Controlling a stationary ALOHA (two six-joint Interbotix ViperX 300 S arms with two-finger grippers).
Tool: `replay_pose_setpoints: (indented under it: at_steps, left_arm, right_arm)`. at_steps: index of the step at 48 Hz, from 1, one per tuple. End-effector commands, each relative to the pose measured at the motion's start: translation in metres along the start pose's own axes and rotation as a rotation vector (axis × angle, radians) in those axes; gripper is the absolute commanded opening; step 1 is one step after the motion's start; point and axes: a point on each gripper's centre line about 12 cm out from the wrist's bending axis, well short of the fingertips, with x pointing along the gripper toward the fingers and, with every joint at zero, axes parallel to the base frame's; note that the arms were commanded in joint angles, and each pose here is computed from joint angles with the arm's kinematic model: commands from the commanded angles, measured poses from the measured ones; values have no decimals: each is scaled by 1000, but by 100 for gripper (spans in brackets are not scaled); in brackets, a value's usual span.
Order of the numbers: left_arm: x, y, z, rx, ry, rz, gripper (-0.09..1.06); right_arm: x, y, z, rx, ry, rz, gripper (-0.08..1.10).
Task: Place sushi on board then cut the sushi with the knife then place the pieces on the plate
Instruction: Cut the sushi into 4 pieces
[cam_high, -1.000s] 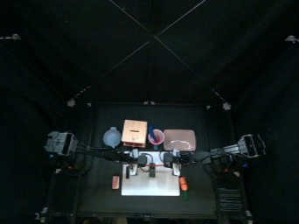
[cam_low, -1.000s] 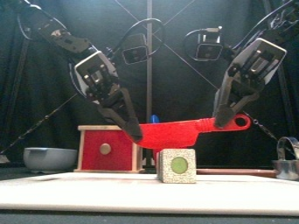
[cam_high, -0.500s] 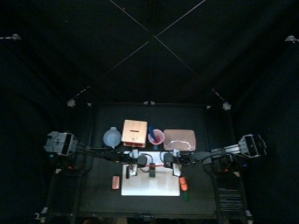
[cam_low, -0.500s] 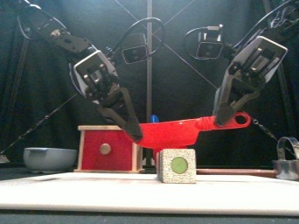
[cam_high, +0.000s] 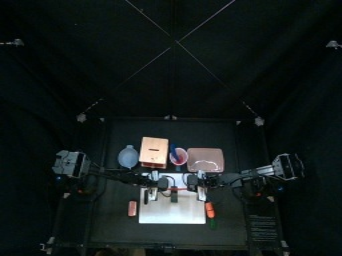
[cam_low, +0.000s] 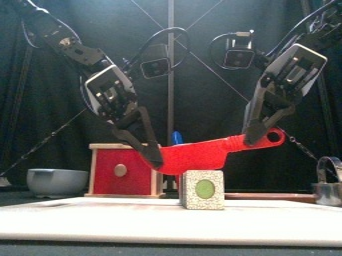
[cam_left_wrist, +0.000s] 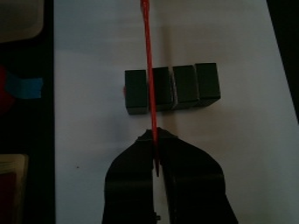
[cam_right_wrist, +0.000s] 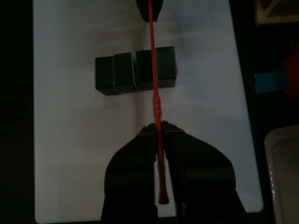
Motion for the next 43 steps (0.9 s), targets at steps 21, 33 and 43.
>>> replay_pose_setpoints:
  at_steps: [21,33,43]
  left_arm:
    - [-5,2,13,0,-41,5,34]
    - [-5,2,14,2,-44,5,34]
    - [-4,2,12,10,-38,6,34]
  right_arm:
    - [-12,3,22,0,-77,13,39]
    - [-13,4,22,0,-82,14,39]
    - [-13,3,21,-4,-78,11,39]
